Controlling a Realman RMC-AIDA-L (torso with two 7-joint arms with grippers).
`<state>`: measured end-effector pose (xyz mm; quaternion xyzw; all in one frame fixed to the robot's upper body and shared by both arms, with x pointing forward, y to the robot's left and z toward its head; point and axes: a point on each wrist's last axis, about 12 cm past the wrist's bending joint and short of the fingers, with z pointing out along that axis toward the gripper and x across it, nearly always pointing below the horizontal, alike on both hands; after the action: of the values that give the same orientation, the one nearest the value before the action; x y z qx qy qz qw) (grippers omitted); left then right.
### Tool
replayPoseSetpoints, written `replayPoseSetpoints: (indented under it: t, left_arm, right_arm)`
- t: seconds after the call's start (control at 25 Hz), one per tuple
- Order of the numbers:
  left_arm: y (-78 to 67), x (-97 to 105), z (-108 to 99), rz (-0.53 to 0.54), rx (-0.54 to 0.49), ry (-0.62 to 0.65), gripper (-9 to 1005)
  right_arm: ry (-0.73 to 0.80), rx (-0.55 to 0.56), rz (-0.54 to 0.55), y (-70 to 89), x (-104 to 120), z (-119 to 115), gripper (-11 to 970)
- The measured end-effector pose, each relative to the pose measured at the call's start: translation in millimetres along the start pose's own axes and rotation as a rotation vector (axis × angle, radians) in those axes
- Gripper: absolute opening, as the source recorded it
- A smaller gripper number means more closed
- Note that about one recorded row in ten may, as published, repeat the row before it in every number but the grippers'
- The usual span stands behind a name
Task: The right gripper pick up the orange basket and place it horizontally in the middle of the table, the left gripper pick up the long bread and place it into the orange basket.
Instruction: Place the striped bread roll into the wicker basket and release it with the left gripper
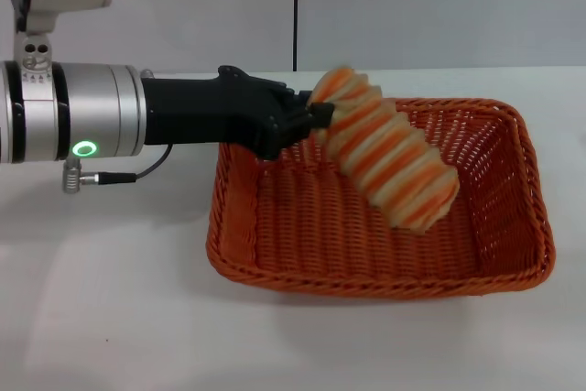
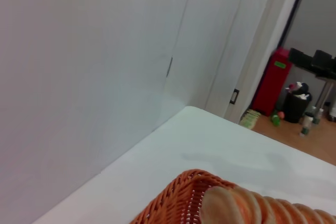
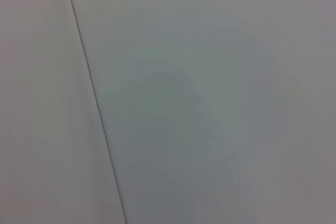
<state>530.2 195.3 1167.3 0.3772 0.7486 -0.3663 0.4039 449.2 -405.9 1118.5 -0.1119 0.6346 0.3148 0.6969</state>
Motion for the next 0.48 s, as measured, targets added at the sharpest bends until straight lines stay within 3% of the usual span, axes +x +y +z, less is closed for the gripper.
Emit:
replayPoseSetpoints:
  t: [0.48]
  left_arm:
    - [-0.8,0.0,4.3,0.027,-0.046,-0.024,142]
  right_arm:
    - [-0.001,0.011,-0.01,-3.0,0.5,0.0,629]
